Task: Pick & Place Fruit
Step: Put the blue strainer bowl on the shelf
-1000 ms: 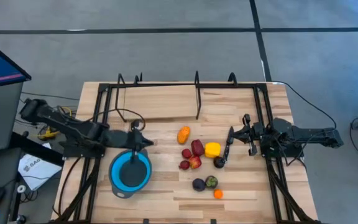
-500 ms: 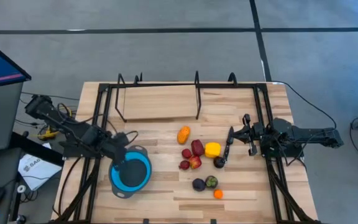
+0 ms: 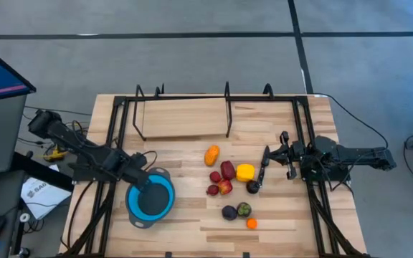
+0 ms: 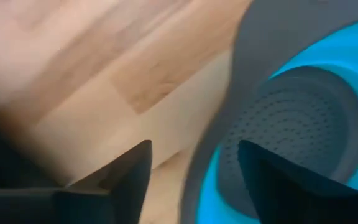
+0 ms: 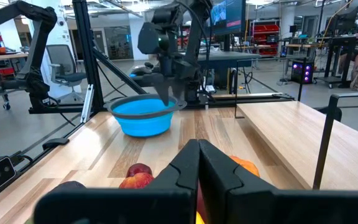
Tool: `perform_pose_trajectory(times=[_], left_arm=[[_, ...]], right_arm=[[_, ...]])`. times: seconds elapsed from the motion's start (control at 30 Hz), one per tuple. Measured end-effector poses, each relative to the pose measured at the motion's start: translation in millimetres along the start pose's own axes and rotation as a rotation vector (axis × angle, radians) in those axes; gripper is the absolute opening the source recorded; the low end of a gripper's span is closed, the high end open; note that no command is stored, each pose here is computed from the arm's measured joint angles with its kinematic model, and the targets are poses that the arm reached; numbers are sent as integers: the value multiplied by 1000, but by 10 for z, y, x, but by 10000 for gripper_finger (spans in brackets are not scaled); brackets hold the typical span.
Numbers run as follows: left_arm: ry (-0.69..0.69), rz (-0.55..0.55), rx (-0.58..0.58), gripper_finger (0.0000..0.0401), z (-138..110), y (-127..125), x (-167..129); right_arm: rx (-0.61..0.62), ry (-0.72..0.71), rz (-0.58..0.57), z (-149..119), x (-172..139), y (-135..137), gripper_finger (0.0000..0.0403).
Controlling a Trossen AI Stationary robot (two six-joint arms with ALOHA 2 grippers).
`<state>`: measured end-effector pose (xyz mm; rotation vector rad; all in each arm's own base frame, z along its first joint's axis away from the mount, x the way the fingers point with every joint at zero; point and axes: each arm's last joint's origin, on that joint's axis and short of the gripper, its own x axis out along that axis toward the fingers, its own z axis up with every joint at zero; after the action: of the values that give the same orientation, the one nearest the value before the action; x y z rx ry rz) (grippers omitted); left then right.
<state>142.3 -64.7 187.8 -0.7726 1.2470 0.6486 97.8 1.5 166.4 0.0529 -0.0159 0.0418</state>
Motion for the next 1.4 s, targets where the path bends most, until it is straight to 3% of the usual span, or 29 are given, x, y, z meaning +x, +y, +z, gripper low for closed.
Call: perform_pose_trajectory(times=[0.33, 0.57, 0.63, 0.83, 0.97, 1.2, 1.4], left_arm=[[2, -123, -60, 18, 121, -84, 23], [-214, -536, -29, 8, 696, -311, -108], [-289, -578, -17, 9, 923, -271, -209], [-561, -519, 55, 8, 1527, 9, -624], [-668, -386, 41, 11, 1849, 309, -855], [-586, -132, -31, 10, 2298, 748, -933], [-462, -42, -64, 16, 2550, 960, -792]], right_arm=[[0, 0, 0, 1, 0, 0, 1], [0, 0, 0, 0, 0, 0, 1], [0, 0, 0, 0, 0, 0, 1], [0, 0, 0, 0, 0, 0, 1], [0, 0, 0, 0, 0, 0, 1], [0, 0, 0, 0, 0, 0, 1], [0, 0, 0, 0, 0, 0, 1]])
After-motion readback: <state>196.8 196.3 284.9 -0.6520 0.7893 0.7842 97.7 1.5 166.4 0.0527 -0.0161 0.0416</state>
